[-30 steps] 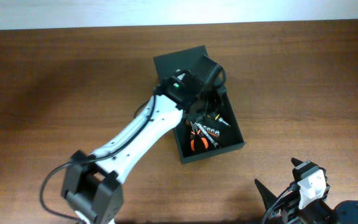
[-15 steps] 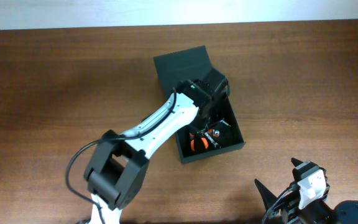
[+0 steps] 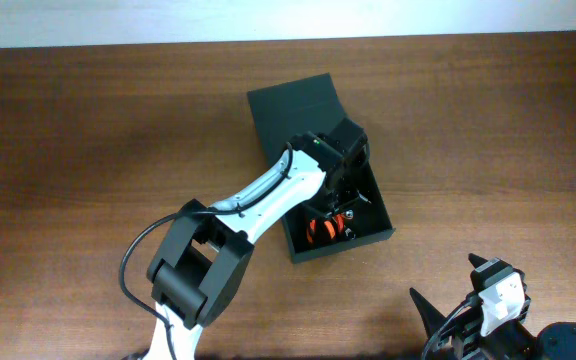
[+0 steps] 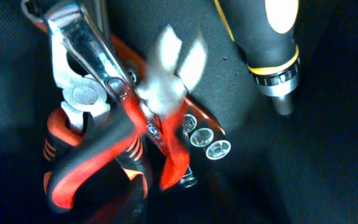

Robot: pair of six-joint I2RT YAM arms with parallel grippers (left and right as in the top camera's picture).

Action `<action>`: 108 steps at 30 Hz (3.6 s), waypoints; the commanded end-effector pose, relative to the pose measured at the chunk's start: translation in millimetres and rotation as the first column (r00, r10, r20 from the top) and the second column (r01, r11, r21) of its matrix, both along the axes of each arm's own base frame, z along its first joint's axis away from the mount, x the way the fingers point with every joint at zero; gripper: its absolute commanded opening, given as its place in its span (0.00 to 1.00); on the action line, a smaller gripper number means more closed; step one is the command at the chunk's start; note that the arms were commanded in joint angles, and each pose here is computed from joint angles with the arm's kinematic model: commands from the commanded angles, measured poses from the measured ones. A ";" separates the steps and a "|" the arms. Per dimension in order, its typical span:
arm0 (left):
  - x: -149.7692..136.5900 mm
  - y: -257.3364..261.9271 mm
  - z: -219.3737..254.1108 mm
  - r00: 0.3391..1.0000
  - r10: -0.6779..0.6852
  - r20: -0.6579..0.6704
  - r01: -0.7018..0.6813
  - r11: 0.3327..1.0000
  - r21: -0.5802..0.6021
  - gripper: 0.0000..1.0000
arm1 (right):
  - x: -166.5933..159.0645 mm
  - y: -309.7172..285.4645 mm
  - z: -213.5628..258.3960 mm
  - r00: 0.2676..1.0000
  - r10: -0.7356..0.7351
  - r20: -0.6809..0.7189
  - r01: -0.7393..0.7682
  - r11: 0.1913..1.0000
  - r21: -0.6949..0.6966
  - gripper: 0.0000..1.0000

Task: Pack container
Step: 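Carry the red pliers into the box and release them, then withdraw the left gripper from the box and raise the right arm, then push the box lid flap down with both grippers from either side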

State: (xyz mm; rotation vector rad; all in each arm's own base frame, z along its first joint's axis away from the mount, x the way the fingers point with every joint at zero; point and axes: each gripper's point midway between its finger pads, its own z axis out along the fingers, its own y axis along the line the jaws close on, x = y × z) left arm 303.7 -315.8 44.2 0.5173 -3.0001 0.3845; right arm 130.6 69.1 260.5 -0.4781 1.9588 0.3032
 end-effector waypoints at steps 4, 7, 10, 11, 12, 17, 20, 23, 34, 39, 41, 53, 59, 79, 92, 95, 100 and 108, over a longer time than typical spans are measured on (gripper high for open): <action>4.6 -3.6 10.1 1.000 0.005 0.018 -0.004 1.000 -0.021 0.52 | 1.0 -3.2 1.8 1.000 -0.025 0.006 0.024 1.000 0.008 0.99; 8.6 -3.1 32.3 0.998 0.009 0.069 -0.006 0.999 -0.044 0.63 | 0.9 -3.1 1.8 1.000 -0.024 0.006 0.024 1.000 0.008 0.99; 14.8 0.9 70.1 0.986 0.024 0.164 -0.012 0.997 -0.075 0.84 | 0.9 -3.1 1.8 1.000 -0.024 0.006 0.024 1.000 0.008 0.99; 17.5 4.8 91.9 0.975 0.037 0.218 -0.017 0.996 -0.090 0.97 | 0.9 -3.1 1.8 1.000 -0.024 0.006 0.024 1.000 0.008 0.99; 19.1 8.2 106.6 0.966 0.046 0.256 -0.021 0.995 -0.099 0.99 | 0.9 -3.1 1.8 1.000 -0.024 0.006 0.024 1.000 0.008 0.99; 24.1 42.6 187.0 0.877 0.090 0.472 -0.039 0.993 -0.116 0.99 | 0.9 -3.1 1.8 1.000 -0.024 0.006 0.024 1.000 0.008 0.99; 25.1 69.2 221.8 0.813 0.079 0.577 -0.036 0.996 -0.085 0.99 | 0.9 -3.1 1.8 1.000 -0.024 0.006 0.024 1.000 0.008 0.99; 22.6 95.2 244.8 0.763 0.070 0.642 -0.055 0.998 -0.043 0.99 | 0.9 -3.1 1.8 1.000 -0.024 0.006 0.024 1.000 0.008 0.99; -4.2 162.8 289.4 0.690 0.138 0.710 -0.169 0.985 -0.028 0.99 | 0.9 -3.1 1.8 1.000 -0.024 0.006 0.024 1.000 0.008 0.99; -10.0 166.9 286.9 0.703 0.129 0.699 -0.169 0.985 -0.012 0.99 | 0.9 -3.1 1.8 1.000 -0.024 0.006 0.024 1.000 0.008 0.99; -14.2 170.0 282.1 0.720 0.118 0.684 -0.170 0.985 0.009 0.99 | 0.9 -3.1 1.8 1.000 -0.024 0.006 0.024 1.000 0.008 0.99; -38.0 186.6 260.5 0.799 0.062 0.598 -0.162 0.980 0.115 0.99 | -1.7 4.6 4.6 1.000 0.019 0.010 -0.020 0.999 0.030 0.99; -46.7 188.1 254.5 0.826 0.048 0.561 -0.145 0.981 0.130 0.99 | -16.8 33.0 13.1 0.983 0.182 0.002 -0.180 0.974 0.134 0.99; -2.3 227.4 268.3 0.764 0.290 0.577 -0.318 0.947 -0.054 0.89 | 134.0 55.7 80.9 0.992 0.027 -0.124 -0.014 0.994 0.105 0.99; 69.5 266.8 239.7 0.721 0.402 0.565 -0.440 0.895 -0.075 0.02 | 285.3 39.3 79.5 0.987 -0.129 -0.097 0.121 0.989 -0.085 0.27; 86.1 265.5 225.0 0.723 0.419 0.549 -0.458 0.886 -0.072 0.02 | 308.8 18.4 52.3 0.956 -0.221 -0.193 0.217 0.975 -0.041 0.04; 109.6 262.1 198.1 0.734 0.439 0.519 -0.479 0.876 -0.063 0.02 | 325.0 2.3 1.2 0.902 -0.200 -0.382 0.238 0.970 0.056 0.04; 121.5 241.1 137.1 0.824 0.449 0.346 -0.455 0.888 -0.070 0.02 | 325.5 -14.3 -84.7 0.729 -0.153 -0.668 0.322 0.937 0.136 0.04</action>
